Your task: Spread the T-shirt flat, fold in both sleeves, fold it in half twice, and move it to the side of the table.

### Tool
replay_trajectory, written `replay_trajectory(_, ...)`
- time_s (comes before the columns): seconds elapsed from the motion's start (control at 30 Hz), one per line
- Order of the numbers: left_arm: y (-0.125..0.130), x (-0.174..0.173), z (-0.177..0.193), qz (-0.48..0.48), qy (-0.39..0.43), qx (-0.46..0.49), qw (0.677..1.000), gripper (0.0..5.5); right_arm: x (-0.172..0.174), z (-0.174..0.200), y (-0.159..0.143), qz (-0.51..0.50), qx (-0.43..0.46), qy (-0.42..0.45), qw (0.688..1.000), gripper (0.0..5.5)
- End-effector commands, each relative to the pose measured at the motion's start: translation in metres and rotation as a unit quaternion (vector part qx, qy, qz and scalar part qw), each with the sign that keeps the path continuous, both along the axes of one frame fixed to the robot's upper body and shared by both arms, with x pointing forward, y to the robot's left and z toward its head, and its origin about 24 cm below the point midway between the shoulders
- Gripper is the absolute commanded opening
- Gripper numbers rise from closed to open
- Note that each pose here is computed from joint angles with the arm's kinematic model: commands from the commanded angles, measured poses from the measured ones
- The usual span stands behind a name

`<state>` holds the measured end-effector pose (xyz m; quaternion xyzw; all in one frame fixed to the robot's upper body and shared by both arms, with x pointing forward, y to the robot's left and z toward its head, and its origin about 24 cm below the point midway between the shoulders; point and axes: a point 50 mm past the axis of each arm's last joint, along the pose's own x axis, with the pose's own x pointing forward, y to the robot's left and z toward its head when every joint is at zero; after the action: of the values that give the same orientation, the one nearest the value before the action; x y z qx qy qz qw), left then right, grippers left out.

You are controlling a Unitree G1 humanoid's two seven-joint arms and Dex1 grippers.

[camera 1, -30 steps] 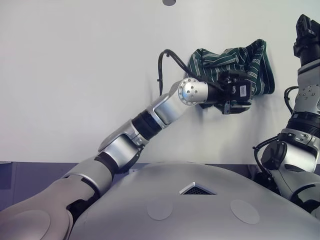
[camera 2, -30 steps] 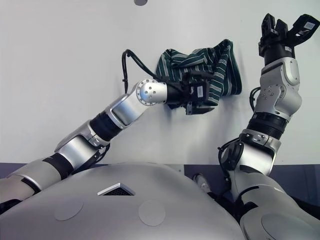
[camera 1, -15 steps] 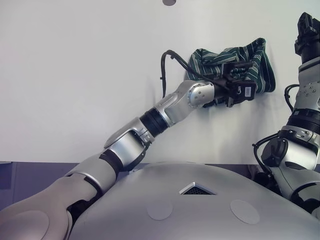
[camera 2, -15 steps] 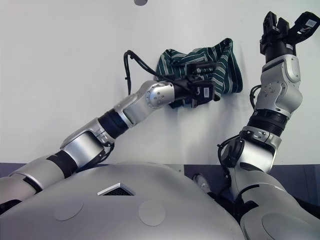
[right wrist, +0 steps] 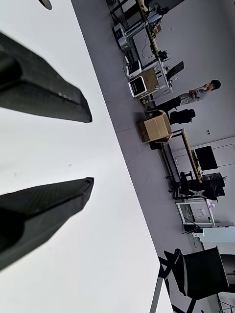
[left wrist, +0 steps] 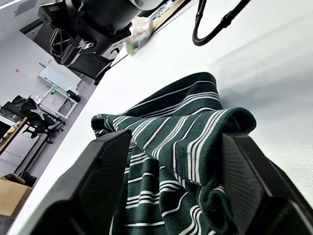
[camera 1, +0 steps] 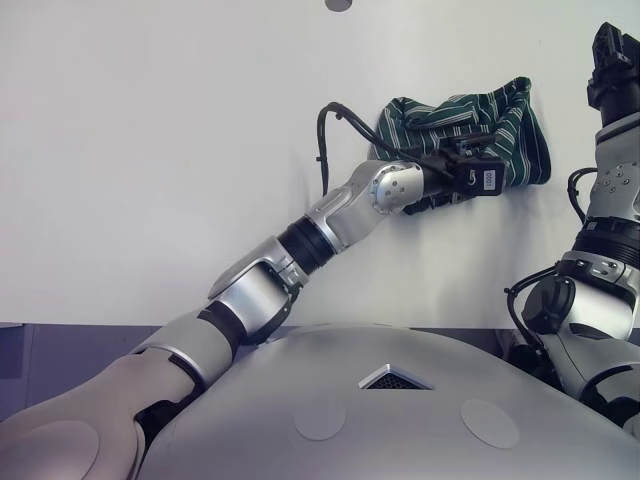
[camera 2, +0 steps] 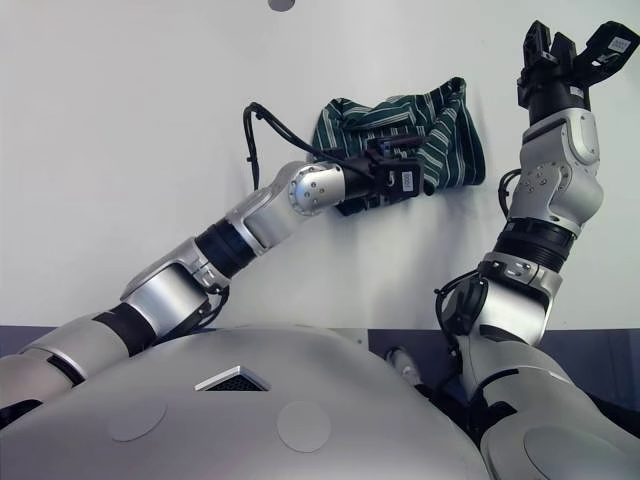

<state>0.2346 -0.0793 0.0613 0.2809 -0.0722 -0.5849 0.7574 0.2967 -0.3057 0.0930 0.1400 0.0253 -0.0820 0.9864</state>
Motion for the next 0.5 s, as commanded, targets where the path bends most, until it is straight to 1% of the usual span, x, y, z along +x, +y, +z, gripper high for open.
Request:
replay_trajectory(0.03, -0.0009, 0.0001, 0.0025, 0.004, 0.031, -0.018, 0.999, 2.18, -0.0016, -0.0043, 0.0023, 0.003, -0.007, 0.004, 1.0, 2.09)
replay_trajectory(0.2, -0.0004, -0.0019, -0.0028, 0.005, 0.051, -0.013, 0.999, 1.27, -0.0019, -0.0042, 0.0032, 0.006, -0.01, 0.004, 1.0, 2.09)
replay_trajectory(0.43, 0.0009, -0.0022, -0.0045, 0.004, 0.056, -0.006, 0.998, 0.14, -0.0025, -0.0046, 0.004, 0.007, -0.012, 0.004, 1.0, 2.09)
replay_trajectory(0.47, 0.0014, -0.0018, -0.0047, 0.005, 0.057, -0.006, 0.998, 0.02, -0.0026, -0.0048, 0.0041, 0.007, -0.012, 0.004, 1.0, 2.09)
replay_trajectory(0.5, 0.002, -0.0015, -0.0048, 0.005, 0.057, -0.006, 0.998, 0.02, -0.0026, -0.0048, 0.0041, 0.007, -0.012, 0.004, 1.0, 2.09)
